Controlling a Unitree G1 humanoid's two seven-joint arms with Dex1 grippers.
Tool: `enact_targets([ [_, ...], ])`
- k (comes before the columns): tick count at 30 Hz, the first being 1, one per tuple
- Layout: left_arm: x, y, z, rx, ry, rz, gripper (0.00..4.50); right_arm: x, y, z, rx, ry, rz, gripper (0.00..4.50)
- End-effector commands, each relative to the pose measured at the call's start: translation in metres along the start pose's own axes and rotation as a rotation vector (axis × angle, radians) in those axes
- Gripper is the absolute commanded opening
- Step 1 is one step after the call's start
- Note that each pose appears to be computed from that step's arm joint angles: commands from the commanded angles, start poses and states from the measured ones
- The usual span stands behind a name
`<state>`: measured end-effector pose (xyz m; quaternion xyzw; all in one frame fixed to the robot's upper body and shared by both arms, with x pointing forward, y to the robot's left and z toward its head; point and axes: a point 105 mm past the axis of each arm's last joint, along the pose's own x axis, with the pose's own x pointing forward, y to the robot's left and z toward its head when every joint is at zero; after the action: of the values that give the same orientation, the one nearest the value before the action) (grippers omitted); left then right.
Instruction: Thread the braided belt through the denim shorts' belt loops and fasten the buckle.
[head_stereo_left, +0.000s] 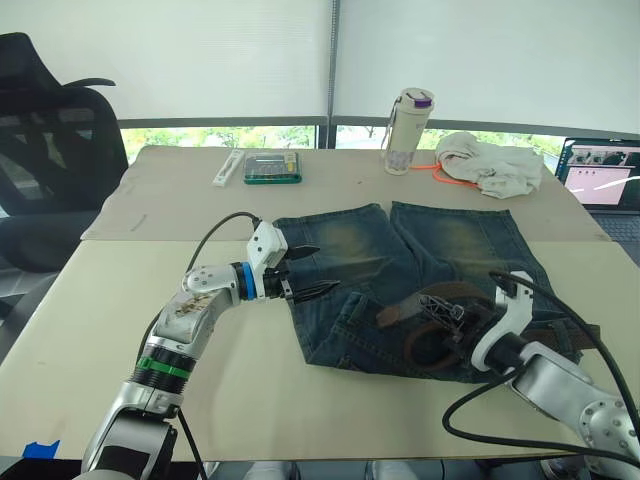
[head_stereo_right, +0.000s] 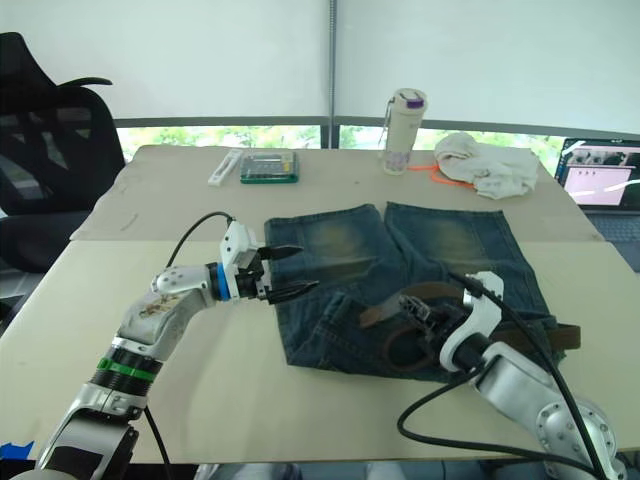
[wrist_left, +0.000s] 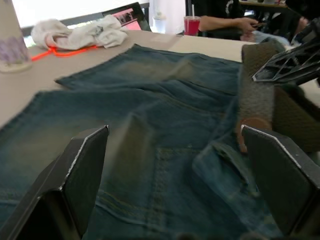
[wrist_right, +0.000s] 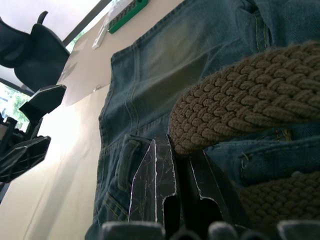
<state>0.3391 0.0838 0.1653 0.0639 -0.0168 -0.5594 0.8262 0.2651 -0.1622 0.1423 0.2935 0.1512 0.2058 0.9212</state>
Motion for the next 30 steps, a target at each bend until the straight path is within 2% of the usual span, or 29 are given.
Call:
enact_targets([
  [1,-0.008,-0.007,0.009,-0.007,0.000,-0.031,4.49,-0.001,0.013,0.000,-0.007,-0.057,0.049,0.00],
  [5,-0.016,-0.016,-0.004,0.018,0.082,-0.087,4.49,0.008,0.027,-0.002,-0.045,-0.126,0.126,0.00],
  [7,-0.019,-0.017,-0.008,0.037,0.109,-0.094,4.49,0.014,0.025,-0.002,-0.035,-0.166,0.117,0.00],
  [10,-0.020,-0.016,-0.007,0.035,0.107,-0.090,4.49,0.020,0.016,-0.005,-0.126,-0.197,0.085,0.00],
  [14,-0.020,-0.015,-0.006,0.035,0.103,-0.091,4.49,0.025,0.014,-0.007,-0.090,-0.242,0.108,0.00],
  [18,-0.022,-0.015,-0.009,0.035,0.111,-0.090,4.49,0.035,0.008,-0.025,-0.167,-0.182,0.118,0.00],
  [24,-0.024,-0.013,-0.011,0.019,0.108,-0.068,4.49,0.052,0.019,-0.041,-0.167,-0.088,0.194,0.00],
  [30,-0.029,-0.013,-0.019,0.008,0.123,-0.039,4.49,0.069,0.006,-0.059,-0.110,0.091,0.125,0.00],
])
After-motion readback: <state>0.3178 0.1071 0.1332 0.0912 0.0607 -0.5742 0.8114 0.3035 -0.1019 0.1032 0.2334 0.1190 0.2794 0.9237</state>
